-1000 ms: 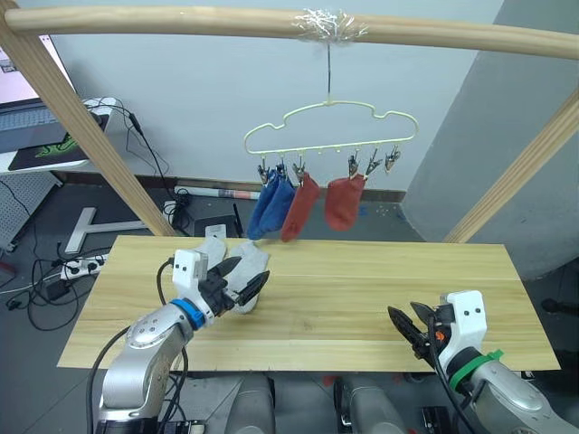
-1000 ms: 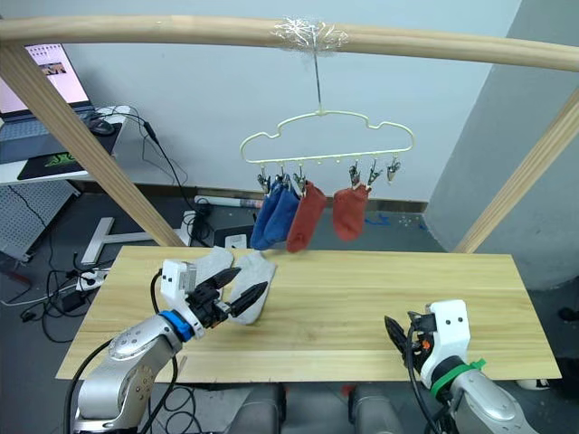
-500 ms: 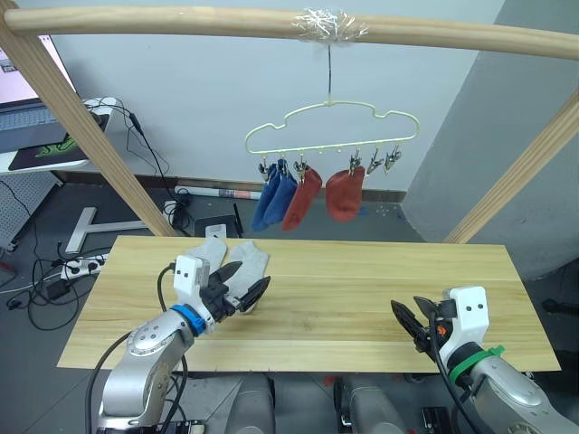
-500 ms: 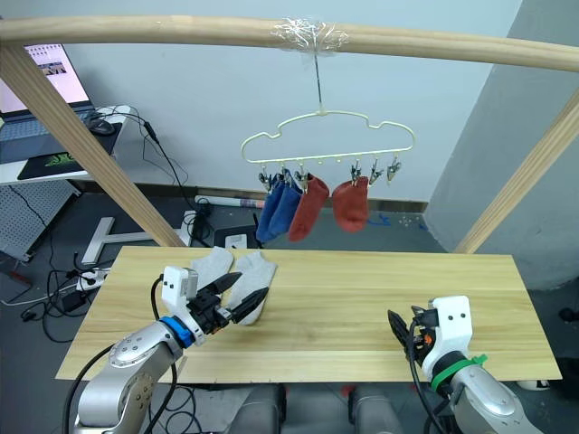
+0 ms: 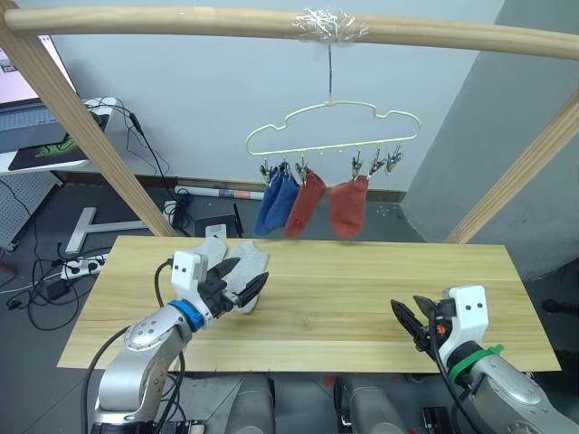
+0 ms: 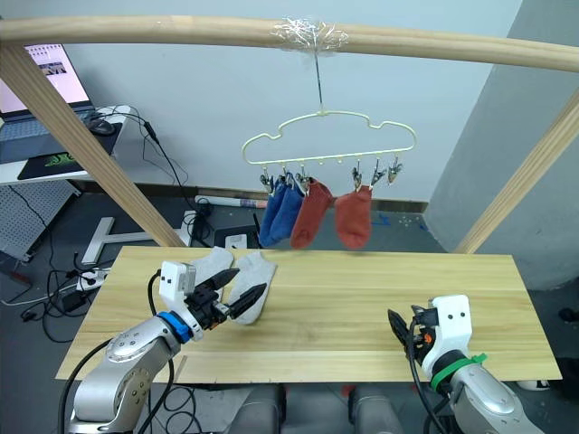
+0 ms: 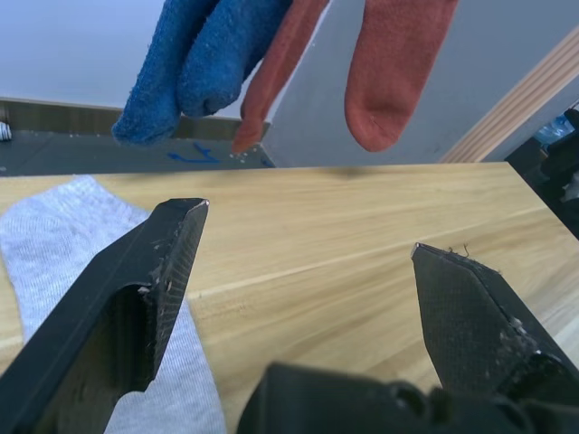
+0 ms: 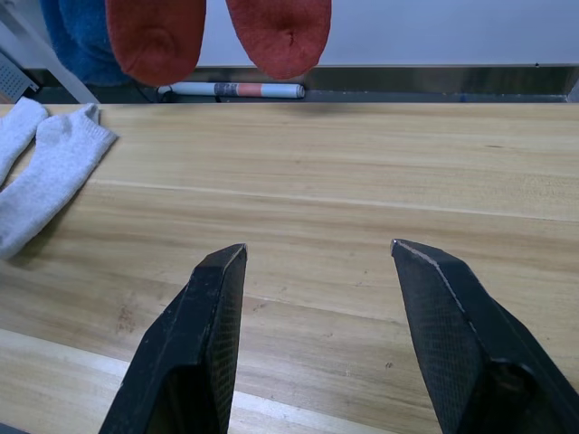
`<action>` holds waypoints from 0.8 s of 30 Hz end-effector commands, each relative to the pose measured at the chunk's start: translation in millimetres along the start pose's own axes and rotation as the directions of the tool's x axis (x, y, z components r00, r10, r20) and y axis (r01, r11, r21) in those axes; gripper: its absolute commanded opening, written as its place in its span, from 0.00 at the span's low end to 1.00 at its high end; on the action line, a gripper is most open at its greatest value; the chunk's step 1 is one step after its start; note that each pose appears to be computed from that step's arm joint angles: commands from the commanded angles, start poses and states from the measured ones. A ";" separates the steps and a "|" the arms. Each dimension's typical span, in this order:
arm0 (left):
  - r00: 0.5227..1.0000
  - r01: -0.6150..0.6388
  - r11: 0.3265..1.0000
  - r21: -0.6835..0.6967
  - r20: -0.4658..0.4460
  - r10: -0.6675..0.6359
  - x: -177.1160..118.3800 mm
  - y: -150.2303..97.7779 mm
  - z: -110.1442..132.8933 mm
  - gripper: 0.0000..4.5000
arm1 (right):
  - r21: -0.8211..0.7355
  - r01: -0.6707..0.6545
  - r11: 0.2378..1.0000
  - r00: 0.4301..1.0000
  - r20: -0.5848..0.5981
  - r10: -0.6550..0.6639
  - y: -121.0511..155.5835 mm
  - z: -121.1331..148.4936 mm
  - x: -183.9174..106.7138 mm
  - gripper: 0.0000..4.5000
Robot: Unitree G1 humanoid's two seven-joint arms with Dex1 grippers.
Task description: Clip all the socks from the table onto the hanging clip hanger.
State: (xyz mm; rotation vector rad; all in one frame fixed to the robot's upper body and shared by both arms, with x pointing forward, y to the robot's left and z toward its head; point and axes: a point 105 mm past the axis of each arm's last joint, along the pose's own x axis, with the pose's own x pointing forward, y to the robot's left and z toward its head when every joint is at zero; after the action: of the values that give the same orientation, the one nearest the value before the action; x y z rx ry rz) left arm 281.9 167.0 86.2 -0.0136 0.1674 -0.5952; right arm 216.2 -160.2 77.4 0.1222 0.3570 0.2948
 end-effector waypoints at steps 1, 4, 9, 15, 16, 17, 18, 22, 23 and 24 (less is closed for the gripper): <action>1.000 0.000 1.000 0.024 0.027 -0.001 0.2 0.1 12.0 0.92 | -0.010 -0.001 1.000 1.000 0.025 0.001 1.1 5.4 -0.8 0.58; 1.000 -0.001 1.000 0.023 0.029 0.001 1.6 0.3 13.6 0.92 | -0.011 0.000 1.000 1.000 0.021 0.000 0.8 4.5 -0.5 0.58; 0.999 0.007 1.000 0.023 0.035 -0.007 3.4 -1.5 15.6 0.92 | -0.010 0.003 1.000 1.000 0.018 -0.003 0.5 4.0 -0.1 0.58; 0.999 0.011 1.000 0.023 0.036 -0.012 3.8 -1.4 17.1 0.92 | -0.011 0.004 1.000 1.000 0.021 -0.004 0.5 5.5 0.3 0.58; 0.999 0.011 1.000 0.024 0.036 -0.012 3.9 -1.5 17.1 0.92 | -0.010 0.005 1.000 1.000 0.021 -0.005 0.2 5.6 0.4 0.58; 0.999 0.013 1.000 0.024 0.035 -0.013 3.9 -1.6 17.1 0.92 | -0.010 0.005 1.000 1.000 0.021 -0.005 0.1 5.6 0.5 0.58; 0.999 0.012 1.000 0.026 0.032 -0.013 3.8 -1.4 16.7 0.92 | -0.010 0.005 1.000 1.000 0.020 -0.005 0.1 5.6 0.5 0.58; 1.000 0.011 1.000 0.026 0.026 -0.012 3.6 -1.5 16.5 0.92 | -0.005 0.006 1.000 1.000 0.020 -0.006 0.3 5.1 0.5 0.58; 1.000 0.011 1.000 0.027 0.026 -0.012 3.5 -1.4 16.3 0.92 | -0.004 0.006 1.000 1.000 0.020 -0.006 0.4 5.1 0.5 0.58; 1.000 0.010 1.000 0.026 0.025 -0.011 3.5 -1.3 16.3 0.92 | -0.004 0.004 1.000 1.000 0.019 -0.004 0.9 4.9 0.5 0.58</action>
State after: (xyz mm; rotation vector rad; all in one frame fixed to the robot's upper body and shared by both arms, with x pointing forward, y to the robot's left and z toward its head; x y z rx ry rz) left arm 287.0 166.4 90.5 -0.0150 0.1748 -0.5950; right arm 218.3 -161.8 76.7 0.1196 0.3581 0.2780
